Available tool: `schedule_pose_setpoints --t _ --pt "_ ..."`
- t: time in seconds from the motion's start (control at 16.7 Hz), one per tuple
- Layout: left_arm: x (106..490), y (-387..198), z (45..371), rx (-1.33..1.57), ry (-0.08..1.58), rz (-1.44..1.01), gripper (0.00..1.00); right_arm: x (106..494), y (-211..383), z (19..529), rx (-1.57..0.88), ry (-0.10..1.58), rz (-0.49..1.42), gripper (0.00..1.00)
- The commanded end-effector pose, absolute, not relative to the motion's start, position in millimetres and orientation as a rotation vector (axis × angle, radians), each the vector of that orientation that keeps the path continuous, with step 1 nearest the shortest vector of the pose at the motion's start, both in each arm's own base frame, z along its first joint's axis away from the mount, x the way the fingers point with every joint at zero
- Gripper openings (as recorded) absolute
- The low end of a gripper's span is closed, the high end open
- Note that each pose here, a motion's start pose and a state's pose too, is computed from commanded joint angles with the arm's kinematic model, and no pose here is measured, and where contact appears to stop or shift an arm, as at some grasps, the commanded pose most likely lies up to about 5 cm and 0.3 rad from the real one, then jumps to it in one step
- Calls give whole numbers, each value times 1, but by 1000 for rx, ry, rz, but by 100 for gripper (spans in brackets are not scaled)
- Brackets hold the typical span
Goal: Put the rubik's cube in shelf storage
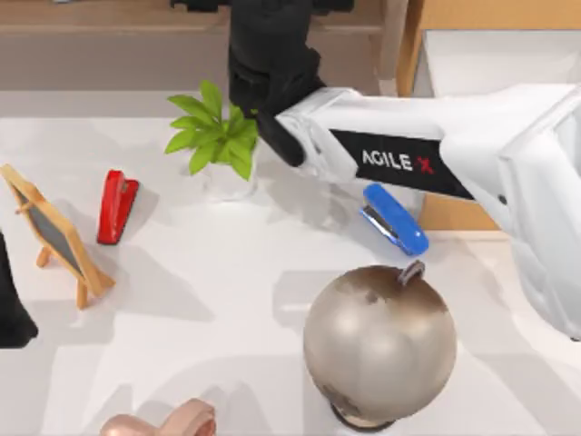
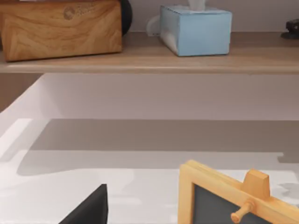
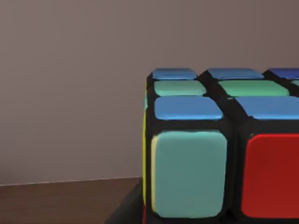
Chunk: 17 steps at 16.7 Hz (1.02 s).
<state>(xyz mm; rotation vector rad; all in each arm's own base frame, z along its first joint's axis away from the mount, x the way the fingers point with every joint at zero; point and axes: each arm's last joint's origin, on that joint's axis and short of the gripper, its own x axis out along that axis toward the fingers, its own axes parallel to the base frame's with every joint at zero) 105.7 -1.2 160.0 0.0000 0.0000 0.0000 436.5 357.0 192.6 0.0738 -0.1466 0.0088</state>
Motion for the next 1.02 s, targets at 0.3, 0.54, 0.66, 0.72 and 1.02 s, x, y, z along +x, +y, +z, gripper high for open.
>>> schedule_pose_setpoints --t 0.3,0.54,0.66,0.72,1.02 --pt "106 -1 160 0 0 0 100 453 342 168 1 -97 -10 0" --pt "106 -1 160 0 0 0 100 453 342 168 1 -97 -10 23" --pt "106 -1 160 0 0 0 100 453 342 168 1 -97 -10 38" --pt "106 -1 160 0 0 0 100 453 342 168 1 -97 -10 45" --pt "106 -1 160 0 0 0 100 453 342 168 1 -97 -10 83"
